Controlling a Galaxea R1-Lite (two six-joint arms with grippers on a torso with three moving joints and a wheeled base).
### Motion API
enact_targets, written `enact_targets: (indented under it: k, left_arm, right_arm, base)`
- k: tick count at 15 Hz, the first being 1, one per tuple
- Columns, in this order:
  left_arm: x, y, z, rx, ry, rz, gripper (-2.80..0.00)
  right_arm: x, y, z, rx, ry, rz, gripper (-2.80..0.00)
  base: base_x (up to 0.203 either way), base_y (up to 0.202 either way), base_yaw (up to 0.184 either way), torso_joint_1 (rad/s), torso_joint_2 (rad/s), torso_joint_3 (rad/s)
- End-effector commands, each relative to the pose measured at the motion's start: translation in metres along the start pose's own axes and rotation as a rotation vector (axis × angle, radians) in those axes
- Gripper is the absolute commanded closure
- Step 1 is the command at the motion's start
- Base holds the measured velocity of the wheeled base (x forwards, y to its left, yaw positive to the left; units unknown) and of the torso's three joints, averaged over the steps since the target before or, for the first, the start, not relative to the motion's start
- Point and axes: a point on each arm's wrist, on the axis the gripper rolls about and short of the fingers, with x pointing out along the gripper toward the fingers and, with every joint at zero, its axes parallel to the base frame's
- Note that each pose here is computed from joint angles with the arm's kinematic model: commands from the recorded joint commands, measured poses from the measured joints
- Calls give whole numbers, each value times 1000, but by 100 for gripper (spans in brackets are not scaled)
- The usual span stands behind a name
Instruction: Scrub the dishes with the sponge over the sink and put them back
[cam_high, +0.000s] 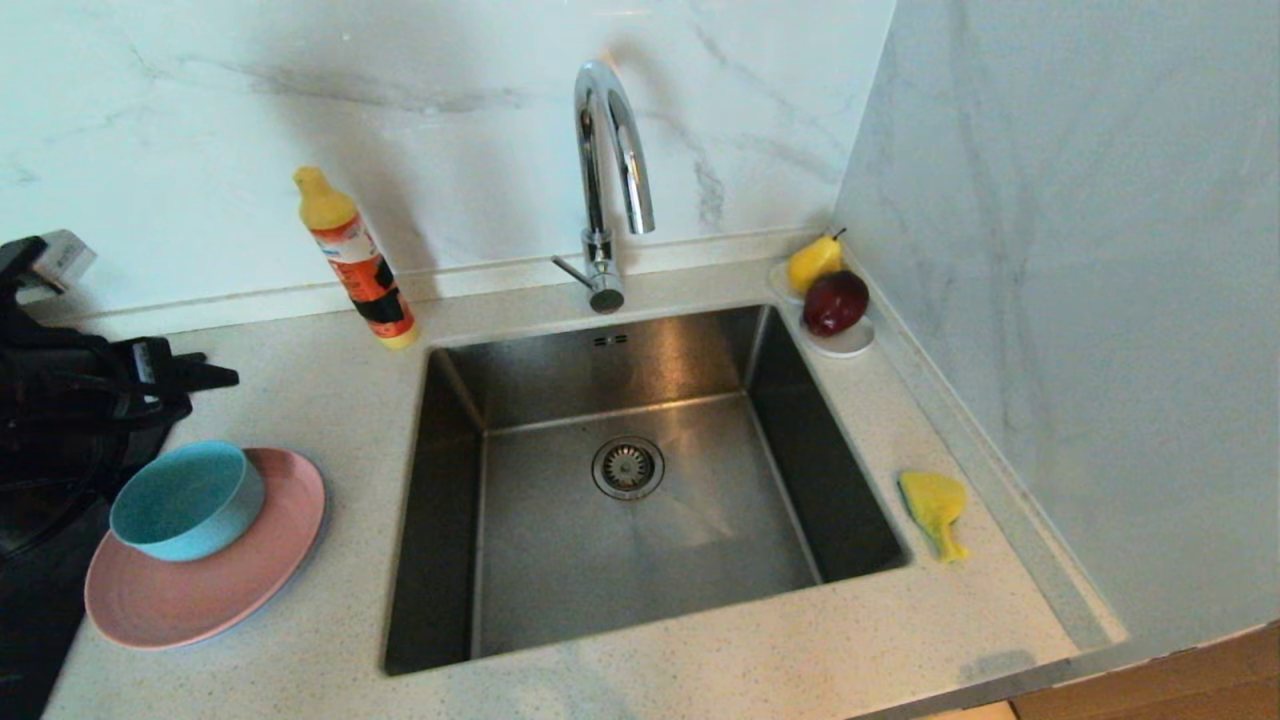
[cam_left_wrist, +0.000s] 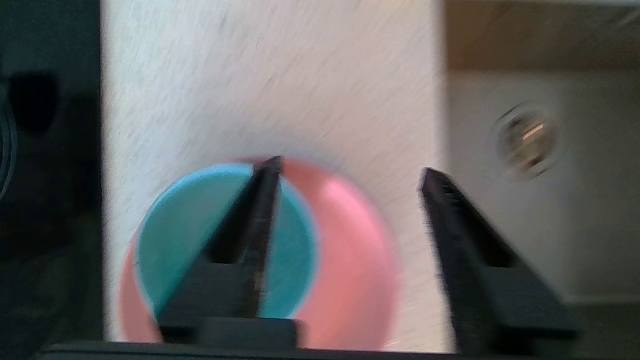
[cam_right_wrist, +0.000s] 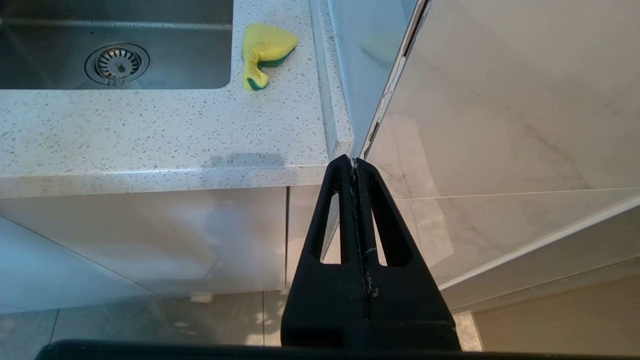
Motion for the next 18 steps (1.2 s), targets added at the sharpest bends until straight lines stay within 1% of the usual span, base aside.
enact_targets:
  k: [1,2,3,5,7,9,10,11,13,14,16,18]
  left_arm:
    - [-26,-9,17,-31,-148,-37,0]
    - [-35,-12,22,-50,-200,-53,0]
    - [-45,-16,26,-58,-243,-65,0]
    - [-70,-24,31,-52,-316,-85,0]
    - [-89,-30,25,-33,-351,-97,0]
    - [-110,-43,14,-3,-384,-155,0]
    - [-122,-49,7,25,-399,-180,0]
    - [-134,-53,-4,76,-413,-186,0]
    - [-163,-60,-32,199,-459,-174,0]
    - [-176,-63,-50,240,-479,-163,0]
    - [-203,-65,-95,284,-528,-153,0]
    - [-212,-62,-151,304,-533,-173,0]
  right_arm:
    - [0,0,0,-1,-1,1,0]
    - [0,0,0,-1,-1,1,0]
    - [0,0,0,-1,-1,1,0]
    - [0,0,0,-1,-1,1,0]
    - [0,0,0,0,1,1,0]
    - [0,0,0,-1,-1,1,0]
    - [0,0,0,-1,-1,1,0]
    - [0,0,0,-1,-1,1,0]
    - [0,0,0,-1,-1,1,0]
    - [0,0,0,-1,-1,1,0]
    - [0,0,0,-1,-1,1,0]
    - [0,0,0,-1,1,1,0]
  base:
    - [0,0,0,0,0,0]
    - [0,0,0,0,0,0]
    - [0,0,0,0,0,0]
    - [0,0,0,0,0,0]
    - [0,0,0,0,0,0]
    - [0,0,0,0,0,0]
    - [0,0,0,0,0,0]
    - [0,0,0,0,0,0]
    - [0,0,0,0,0,0]
    - [0,0,0,0,0,0]
    - [0,0,0,0,0,0]
    - [0,0,0,0,0,0]
